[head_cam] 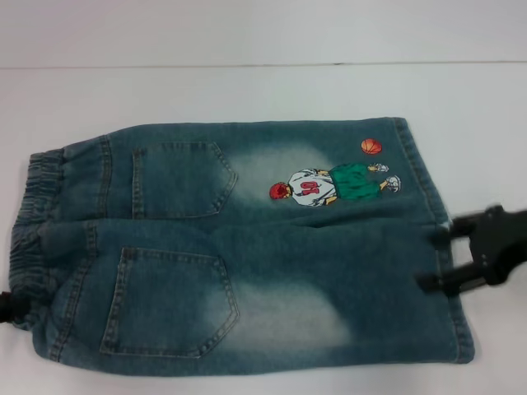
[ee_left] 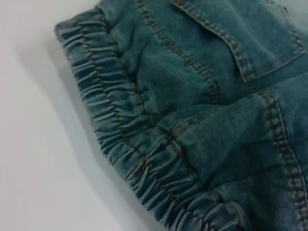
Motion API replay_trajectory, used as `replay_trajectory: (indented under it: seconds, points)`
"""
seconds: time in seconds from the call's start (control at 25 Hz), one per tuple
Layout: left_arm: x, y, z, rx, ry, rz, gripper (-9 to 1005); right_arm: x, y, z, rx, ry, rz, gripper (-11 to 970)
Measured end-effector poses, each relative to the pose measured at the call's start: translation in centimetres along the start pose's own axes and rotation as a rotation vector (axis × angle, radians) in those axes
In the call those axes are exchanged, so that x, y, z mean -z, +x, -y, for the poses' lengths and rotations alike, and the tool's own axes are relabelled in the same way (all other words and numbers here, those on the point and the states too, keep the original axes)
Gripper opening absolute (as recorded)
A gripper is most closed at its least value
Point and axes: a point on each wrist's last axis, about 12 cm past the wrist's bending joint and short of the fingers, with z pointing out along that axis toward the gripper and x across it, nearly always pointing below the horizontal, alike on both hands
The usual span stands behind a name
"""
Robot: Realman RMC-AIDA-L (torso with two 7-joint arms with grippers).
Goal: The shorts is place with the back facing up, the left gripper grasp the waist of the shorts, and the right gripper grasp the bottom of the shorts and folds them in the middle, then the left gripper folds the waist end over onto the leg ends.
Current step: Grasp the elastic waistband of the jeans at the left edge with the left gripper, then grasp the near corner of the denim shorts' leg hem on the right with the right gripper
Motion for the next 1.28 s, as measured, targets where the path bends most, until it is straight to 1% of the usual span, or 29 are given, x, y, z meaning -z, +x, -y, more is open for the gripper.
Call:
replay_trajectory:
  seconds: [0.04,0.16,0.28,0.44,0.68,0.92,1.12,1.28]
  points:
    - [0.0,0.0,0.0,0.0,0.001,0.0,181,0.1,-0.2,-0.1,-0.01,-0.012,-0.039,870]
    - [0.0,0.0,0.0,0.0,0.0,-0.001,150,0.2,-0.9,-0.6,-0.032,-0.07,-0.142,870]
    - [0.0,0.0,0.0,0.001,0.0,0.0,119,0.2,-1.2,-0.6,-0.068,-0.078,-0.208,869]
    - [-0.1,0.0,0.0,0.0,-0.001,0.002,97,0.4,-1.3,-0.5,-0.125,-0.065,-0.288,868]
    - [-0.1,-0.1,0.1,-0.001,0.003,0.003,76,0.7,-0.8,-1.0,-0.153,-0.083,-0.398,867]
    - [-0.2,-0.3,0.0,0.001,-0.002,0.01,78,0.7,-0.1,-0.9,-0.187,-0.063,-0.503,866]
    - [-0.3,-0.7,0.1,-0.004,0.005,0.013,75,-0.3,0.2,-1.2,-0.185,-0.093,-0.496,865]
    - [-0.5,-0.8,0.2,-0.005,0.011,0.013,71,-1.8,0.8,-1.0,-0.196,-0.117,-0.468,864]
